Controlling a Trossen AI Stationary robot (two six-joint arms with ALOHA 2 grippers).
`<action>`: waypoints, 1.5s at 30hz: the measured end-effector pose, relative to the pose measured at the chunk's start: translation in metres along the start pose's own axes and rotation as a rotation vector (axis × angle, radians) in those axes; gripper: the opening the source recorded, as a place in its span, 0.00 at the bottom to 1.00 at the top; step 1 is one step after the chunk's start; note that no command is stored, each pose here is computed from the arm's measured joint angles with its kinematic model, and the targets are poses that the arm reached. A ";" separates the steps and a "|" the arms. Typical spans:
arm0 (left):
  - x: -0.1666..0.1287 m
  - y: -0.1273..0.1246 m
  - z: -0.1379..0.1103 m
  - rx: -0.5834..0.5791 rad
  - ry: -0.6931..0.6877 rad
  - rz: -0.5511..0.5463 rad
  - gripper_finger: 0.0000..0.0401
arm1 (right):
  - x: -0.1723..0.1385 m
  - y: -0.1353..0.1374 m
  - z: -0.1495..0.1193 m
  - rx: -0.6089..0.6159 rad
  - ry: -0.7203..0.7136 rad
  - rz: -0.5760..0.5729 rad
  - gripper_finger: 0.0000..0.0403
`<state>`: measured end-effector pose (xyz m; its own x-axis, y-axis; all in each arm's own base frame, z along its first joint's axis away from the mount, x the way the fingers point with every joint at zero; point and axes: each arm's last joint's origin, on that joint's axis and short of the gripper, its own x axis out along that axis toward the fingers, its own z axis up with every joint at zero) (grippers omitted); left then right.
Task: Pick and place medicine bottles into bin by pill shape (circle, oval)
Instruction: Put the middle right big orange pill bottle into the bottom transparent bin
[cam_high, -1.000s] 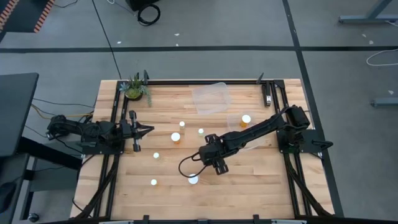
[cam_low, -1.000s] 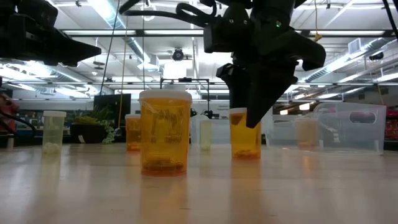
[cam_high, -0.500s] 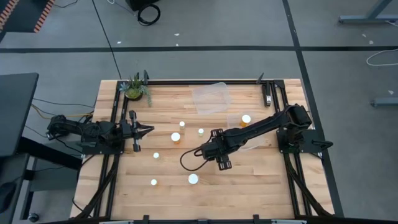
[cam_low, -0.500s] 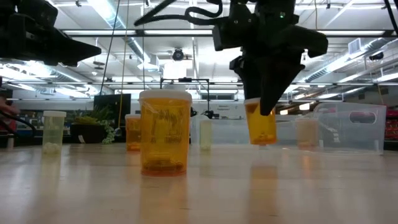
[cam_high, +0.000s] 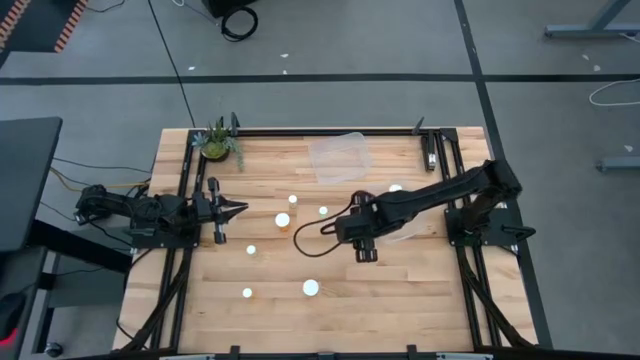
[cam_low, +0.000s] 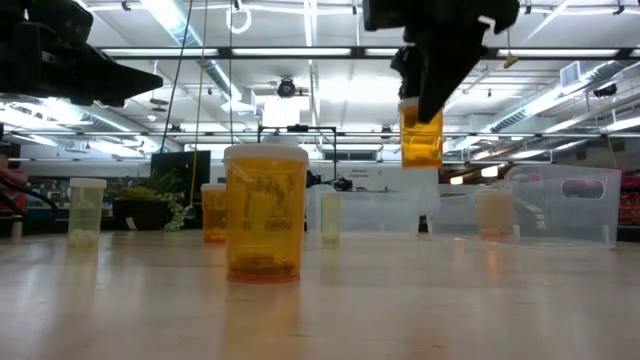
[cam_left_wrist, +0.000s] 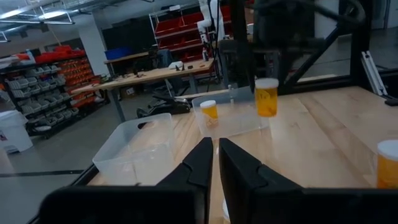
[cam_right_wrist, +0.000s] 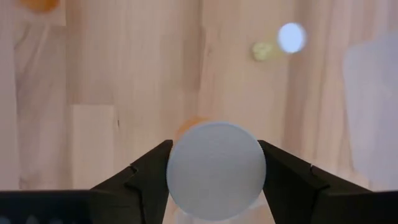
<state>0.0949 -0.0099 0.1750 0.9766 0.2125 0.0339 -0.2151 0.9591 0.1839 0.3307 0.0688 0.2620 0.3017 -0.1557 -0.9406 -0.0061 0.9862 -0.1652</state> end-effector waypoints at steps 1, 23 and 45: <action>0.000 0.000 0.000 0.000 0.000 0.001 0.09 | -0.005 -0.001 -0.001 0.013 -0.015 0.001 0.55; 0.000 0.000 0.000 0.000 0.000 0.000 0.09 | -0.045 -0.033 -0.054 0.215 -0.040 -0.021 0.55; 0.000 0.000 0.000 0.000 0.000 0.000 0.08 | 0.022 -0.082 -0.107 0.410 0.012 -0.097 0.55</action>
<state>0.0949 -0.0099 0.1749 0.9766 0.2125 0.0338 -0.2151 0.9591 0.1841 0.2355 -0.0218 0.2234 0.2712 -0.2469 -0.9303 0.4027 0.9070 -0.1233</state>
